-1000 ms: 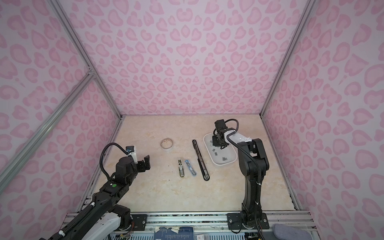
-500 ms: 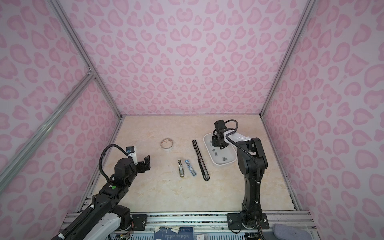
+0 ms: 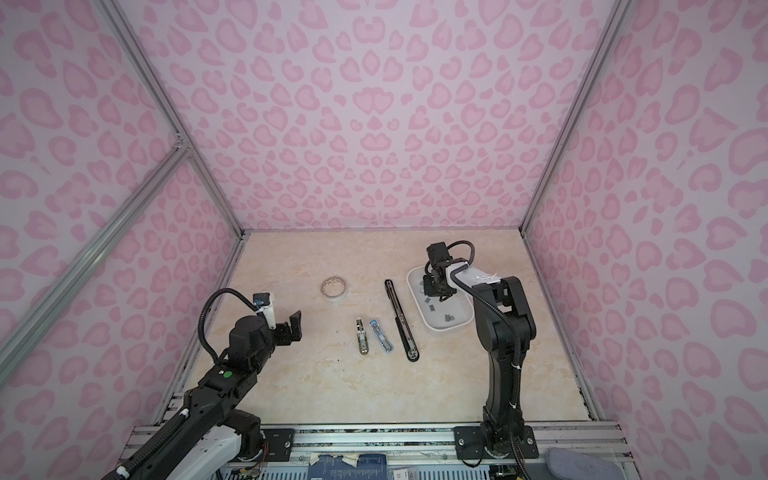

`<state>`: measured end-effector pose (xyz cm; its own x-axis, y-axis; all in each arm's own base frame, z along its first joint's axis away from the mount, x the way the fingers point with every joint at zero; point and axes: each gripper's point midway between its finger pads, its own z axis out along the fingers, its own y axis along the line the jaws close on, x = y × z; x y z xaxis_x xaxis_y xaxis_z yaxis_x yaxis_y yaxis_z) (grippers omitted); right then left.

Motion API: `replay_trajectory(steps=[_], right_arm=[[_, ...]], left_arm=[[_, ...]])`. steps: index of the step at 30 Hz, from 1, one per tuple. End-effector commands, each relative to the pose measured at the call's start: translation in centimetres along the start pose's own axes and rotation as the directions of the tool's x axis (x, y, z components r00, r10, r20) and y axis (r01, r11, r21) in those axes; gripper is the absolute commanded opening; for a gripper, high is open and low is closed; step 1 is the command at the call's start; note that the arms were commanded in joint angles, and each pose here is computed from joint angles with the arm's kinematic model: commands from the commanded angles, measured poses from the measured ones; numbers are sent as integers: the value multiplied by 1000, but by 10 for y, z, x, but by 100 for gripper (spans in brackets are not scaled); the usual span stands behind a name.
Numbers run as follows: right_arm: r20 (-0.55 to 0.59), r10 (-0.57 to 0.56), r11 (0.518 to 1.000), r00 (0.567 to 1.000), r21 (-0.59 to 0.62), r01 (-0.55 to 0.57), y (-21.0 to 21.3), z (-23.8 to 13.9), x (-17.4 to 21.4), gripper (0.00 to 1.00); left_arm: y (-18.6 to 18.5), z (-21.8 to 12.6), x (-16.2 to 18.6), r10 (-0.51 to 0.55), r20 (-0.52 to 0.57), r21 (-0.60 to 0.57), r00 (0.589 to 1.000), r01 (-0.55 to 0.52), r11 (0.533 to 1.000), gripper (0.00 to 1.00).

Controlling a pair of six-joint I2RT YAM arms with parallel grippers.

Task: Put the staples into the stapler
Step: 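Lower the right gripper into the tray and close on a grey staple strip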

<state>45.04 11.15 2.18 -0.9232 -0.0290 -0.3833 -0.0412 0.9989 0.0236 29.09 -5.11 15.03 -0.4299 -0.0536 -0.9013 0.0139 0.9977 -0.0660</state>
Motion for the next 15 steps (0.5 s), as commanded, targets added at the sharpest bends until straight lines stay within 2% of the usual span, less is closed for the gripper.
replay_trajectory(steps=[1, 7, 10, 15], right_arm=[[-28, -8, 999, 1000, 33, 9, -5, 0, 9, 30], [-34, -6, 999, 999, 39, 8, -7, 0, 14, 30], [-45, -5, 999, 999, 36, 6, -6, 4, 17, 25], [-45, 0, 1000, 999, 18, 1, -3, 5, 17, 22]], left_arm=[[-2, -1, -8, -8, 31, 10, 999, 8, 1000, 99], [-2, 0, -7, -7, 24, 11, 1000, 6, 1000, 99], [-2, 2, -7, -4, 19, 8, 1000, 4, 1000, 99], [-3, 3, -6, -3, 14, 9, 1000, 3, 1000, 98]])
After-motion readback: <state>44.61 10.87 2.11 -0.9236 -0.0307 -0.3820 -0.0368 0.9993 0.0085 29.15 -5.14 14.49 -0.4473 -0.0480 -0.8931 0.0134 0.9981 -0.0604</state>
